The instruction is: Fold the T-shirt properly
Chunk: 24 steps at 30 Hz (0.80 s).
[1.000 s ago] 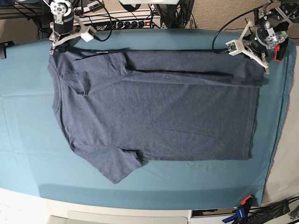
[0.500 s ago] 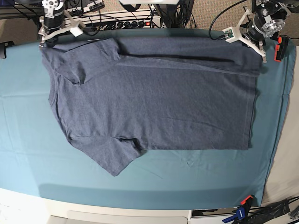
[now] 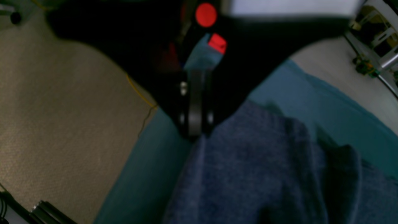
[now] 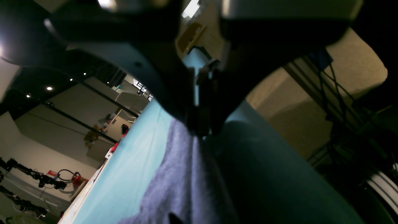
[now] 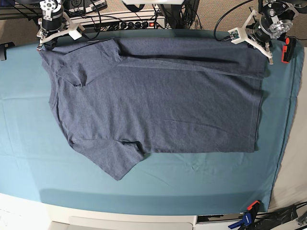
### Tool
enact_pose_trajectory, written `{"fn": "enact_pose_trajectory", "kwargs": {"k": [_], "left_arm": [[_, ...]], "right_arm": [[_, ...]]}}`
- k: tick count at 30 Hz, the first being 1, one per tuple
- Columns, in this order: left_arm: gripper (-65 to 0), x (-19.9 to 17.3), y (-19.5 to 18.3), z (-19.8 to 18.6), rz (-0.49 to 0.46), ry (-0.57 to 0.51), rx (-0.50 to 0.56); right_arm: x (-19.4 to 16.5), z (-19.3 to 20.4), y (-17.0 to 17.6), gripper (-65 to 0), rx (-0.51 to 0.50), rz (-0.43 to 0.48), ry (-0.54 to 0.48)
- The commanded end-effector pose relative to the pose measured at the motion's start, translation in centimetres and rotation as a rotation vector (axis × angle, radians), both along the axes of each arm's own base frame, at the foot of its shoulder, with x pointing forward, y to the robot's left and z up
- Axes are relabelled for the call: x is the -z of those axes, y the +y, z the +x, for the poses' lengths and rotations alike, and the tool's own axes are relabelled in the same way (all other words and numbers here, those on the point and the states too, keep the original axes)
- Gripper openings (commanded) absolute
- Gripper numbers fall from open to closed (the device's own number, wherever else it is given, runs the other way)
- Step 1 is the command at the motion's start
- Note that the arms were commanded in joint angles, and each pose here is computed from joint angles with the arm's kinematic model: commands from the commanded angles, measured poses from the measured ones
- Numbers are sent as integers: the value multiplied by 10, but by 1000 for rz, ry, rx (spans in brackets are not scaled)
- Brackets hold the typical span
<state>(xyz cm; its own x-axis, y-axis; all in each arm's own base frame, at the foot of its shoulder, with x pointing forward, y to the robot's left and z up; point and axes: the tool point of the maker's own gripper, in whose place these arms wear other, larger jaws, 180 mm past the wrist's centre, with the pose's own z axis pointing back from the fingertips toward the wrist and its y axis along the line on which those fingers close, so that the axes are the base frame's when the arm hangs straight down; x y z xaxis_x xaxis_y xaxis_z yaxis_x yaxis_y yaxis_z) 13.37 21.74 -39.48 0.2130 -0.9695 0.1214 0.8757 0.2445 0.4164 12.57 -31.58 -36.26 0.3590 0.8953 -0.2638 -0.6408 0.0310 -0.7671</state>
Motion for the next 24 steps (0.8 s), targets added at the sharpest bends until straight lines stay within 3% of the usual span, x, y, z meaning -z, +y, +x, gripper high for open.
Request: {"fn": "enact_pose_trajectory", "kwargs": {"k": [1, 14, 19, 24], "left_arm": [[-650, -6, 9, 6, 44, -23, -2], [-650, -5, 8, 5, 38, -22, -5], [-590, -5, 8, 5, 37, -22, -5], [-589, -5, 7, 5, 37, -19, -2]], "right_arm": [[-10, 4, -6, -650, 3, -33, -28], [-6, 3, -4, -650, -14, -30, 2], [2, -3, -2, -650, -9, 0, 45], [6, -6, 0, -650, -11, 12, 73]]}}
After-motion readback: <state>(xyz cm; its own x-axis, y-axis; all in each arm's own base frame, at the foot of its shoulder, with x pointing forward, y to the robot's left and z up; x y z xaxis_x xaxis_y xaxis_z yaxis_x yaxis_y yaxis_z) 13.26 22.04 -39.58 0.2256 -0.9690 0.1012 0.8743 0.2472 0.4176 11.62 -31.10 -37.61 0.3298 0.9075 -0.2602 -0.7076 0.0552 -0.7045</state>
